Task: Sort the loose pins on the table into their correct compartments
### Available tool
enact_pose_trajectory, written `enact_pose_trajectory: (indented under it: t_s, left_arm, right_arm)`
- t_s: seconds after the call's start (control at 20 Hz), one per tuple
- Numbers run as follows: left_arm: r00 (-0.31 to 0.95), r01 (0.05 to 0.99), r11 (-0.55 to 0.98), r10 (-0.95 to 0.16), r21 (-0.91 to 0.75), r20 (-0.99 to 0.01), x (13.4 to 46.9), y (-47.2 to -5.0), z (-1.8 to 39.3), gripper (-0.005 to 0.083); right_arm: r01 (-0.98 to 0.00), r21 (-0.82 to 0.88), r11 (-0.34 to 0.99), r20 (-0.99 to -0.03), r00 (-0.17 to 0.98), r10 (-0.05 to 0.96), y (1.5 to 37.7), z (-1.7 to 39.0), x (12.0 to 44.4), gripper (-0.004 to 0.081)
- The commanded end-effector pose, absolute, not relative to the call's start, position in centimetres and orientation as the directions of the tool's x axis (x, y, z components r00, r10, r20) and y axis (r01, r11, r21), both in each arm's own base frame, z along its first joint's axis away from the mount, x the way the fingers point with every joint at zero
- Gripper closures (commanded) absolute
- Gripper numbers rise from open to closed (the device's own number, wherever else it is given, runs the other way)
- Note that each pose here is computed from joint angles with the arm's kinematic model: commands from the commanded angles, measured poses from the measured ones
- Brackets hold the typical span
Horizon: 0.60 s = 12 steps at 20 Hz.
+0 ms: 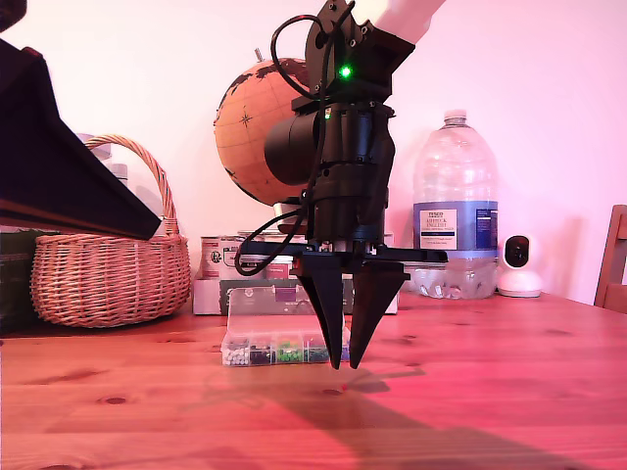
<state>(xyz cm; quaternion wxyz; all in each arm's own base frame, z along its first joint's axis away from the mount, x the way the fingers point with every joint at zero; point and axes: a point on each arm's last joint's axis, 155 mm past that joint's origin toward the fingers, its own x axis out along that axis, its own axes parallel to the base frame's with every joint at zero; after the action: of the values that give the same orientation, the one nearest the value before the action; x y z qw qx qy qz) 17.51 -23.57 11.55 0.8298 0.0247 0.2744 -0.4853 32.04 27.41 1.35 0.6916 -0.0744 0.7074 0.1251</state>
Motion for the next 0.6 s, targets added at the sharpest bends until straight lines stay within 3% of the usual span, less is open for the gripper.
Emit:
enact_pose_trajectory:
  t_s: [0.0, 0.55]
  left_arm:
    - [0.383, 0.819, 0.528, -0.795, -0.225, -0.471, 17.69, -23.69, 11.86, 0.0795]
    - [0.383, 0.819, 0.528, -0.795, -0.225, -0.471, 17.69, -23.69, 11.86, 0.0795]
  right_arm:
    - [-0.278, 0.058, 0.959, -0.996, -0.079, 0.037, 26.94, -0.56, 31.09, 0.0660]
    - [-0.279, 0.063, 0.958, -0.996, -0.077, 0.043, 26.93, -1.52, 30.89, 0.0662]
